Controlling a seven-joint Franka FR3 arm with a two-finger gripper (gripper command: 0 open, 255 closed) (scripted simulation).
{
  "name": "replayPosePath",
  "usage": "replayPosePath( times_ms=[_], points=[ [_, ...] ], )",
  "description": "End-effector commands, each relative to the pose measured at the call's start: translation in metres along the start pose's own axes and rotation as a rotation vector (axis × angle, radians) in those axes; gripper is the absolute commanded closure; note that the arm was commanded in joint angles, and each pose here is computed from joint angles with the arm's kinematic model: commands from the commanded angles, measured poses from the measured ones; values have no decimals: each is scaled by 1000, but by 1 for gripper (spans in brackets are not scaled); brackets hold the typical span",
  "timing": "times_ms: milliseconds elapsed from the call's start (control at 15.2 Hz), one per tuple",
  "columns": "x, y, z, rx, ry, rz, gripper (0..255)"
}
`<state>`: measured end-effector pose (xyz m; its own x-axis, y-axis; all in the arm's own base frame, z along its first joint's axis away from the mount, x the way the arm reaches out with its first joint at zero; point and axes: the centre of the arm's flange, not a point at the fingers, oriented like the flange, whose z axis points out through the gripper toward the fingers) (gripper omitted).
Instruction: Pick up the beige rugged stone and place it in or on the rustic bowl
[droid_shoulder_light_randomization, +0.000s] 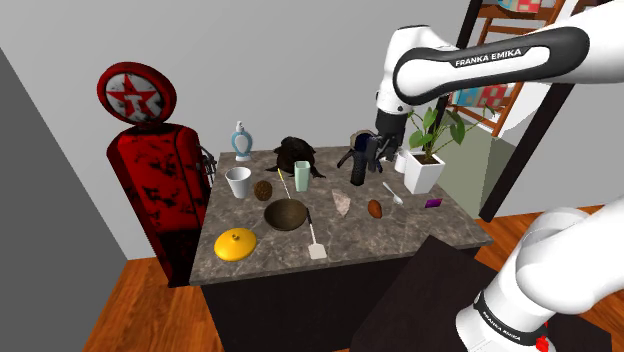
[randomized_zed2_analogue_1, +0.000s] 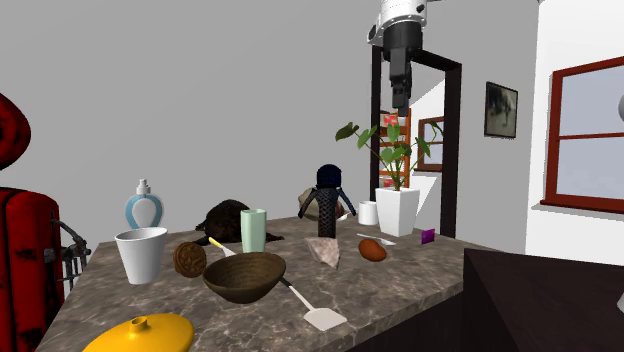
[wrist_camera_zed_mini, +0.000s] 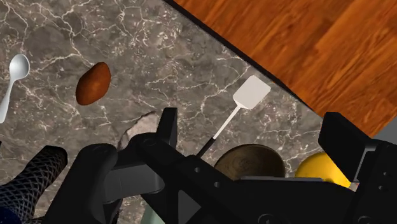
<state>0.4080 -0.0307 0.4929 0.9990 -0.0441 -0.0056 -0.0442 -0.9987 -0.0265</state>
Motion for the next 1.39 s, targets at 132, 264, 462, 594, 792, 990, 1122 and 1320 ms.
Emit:
replayPosePath(
  times_ms=[132, 264, 462, 594, 792, 990, 1122, 1320],
  points=[
    [37, 22, 34, 3, -7, 29, 0],
    [56, 34, 50, 5, -11, 44, 0],
    [83, 53, 74, 8, -16, 65, 0],
    [100, 65, 89, 9, -20, 80, 0],
    [126, 85, 114, 12, -26, 102, 0],
    [152, 105, 138, 14, -32, 123, 0],
    [168, 118, 154, 16, -36, 138, 0],
    [193, 139, 179, 19, -42, 160, 0]
  ],
)
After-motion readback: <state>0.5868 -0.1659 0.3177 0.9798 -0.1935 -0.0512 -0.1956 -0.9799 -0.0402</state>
